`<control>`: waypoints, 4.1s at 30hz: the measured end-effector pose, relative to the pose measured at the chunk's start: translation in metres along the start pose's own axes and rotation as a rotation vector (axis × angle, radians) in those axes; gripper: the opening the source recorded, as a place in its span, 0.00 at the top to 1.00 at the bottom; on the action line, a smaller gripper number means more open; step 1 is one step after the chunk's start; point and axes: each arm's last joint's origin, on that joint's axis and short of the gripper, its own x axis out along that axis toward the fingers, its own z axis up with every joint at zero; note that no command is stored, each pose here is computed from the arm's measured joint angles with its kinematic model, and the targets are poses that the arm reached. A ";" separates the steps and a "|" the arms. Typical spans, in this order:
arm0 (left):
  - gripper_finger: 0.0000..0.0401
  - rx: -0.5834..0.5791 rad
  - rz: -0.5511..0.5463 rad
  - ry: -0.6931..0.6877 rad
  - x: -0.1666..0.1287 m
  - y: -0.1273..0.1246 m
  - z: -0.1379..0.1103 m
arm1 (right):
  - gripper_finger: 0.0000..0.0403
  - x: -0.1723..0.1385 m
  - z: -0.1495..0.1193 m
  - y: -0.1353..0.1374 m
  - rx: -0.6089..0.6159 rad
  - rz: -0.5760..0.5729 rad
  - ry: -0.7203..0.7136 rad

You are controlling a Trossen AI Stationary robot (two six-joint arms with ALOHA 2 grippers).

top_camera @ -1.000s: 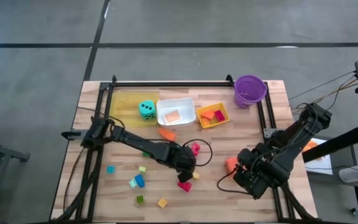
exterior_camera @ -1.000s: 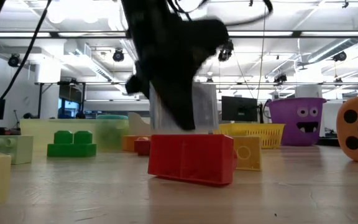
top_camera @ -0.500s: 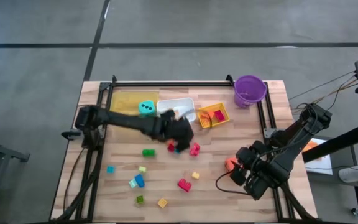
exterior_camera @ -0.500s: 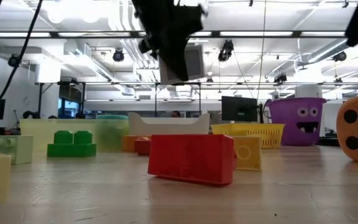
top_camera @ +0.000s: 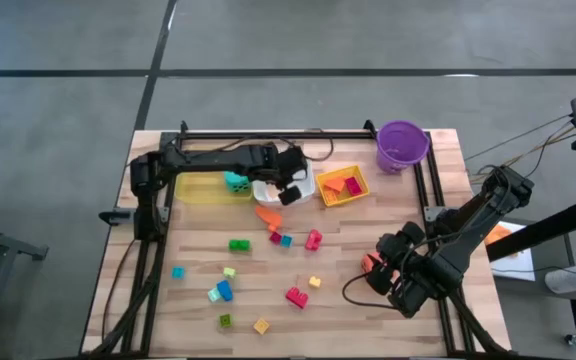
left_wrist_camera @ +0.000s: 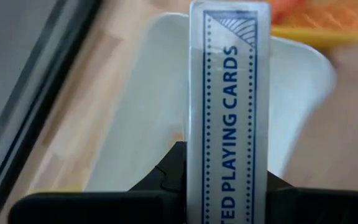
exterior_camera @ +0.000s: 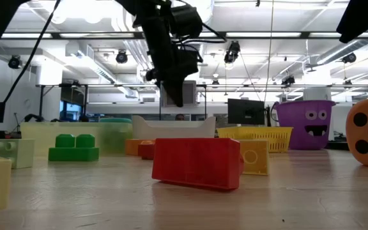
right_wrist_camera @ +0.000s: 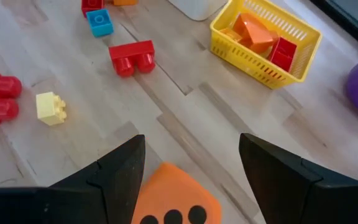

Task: Pick & Place Toys
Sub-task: Put the blue playing cards box into the white bin

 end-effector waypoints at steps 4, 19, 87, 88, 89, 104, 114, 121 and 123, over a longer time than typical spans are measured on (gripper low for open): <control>0.87 0.112 -0.023 0.026 0.011 -0.004 -0.009 | 0.36 0.000 0.000 0.000 -0.010 0.000 -0.012; 0.87 0.072 -0.035 -0.002 0.054 -0.011 -0.042 | 0.36 0.000 0.001 0.002 -0.007 0.013 -0.034; 0.41 0.061 -0.047 0.017 0.062 -0.007 -0.053 | 0.36 -0.001 0.003 0.004 -0.030 0.032 -0.059; 0.38 0.063 -0.046 0.021 0.062 -0.007 -0.053 | 0.36 -0.001 0.003 0.004 -0.030 0.032 -0.059; 0.35 0.066 -0.046 0.027 0.061 -0.007 -0.052 | 0.36 -0.001 0.003 0.004 -0.030 0.032 -0.059; 0.21 0.084 -0.043 0.080 0.018 0.002 -0.020 | 0.36 -0.001 0.002 0.004 -0.030 0.033 -0.058; 0.46 0.097 -0.039 0.114 -0.010 0.009 -0.011 | 0.36 -0.001 0.002 0.004 -0.030 0.033 -0.058; 0.69 0.096 -0.056 0.100 -0.019 0.010 -0.010 | 0.36 -0.001 0.002 0.004 -0.030 0.033 -0.057; 0.76 0.111 -0.094 0.112 -0.020 0.007 -0.012 | 0.36 -0.001 0.002 0.004 -0.030 0.033 -0.057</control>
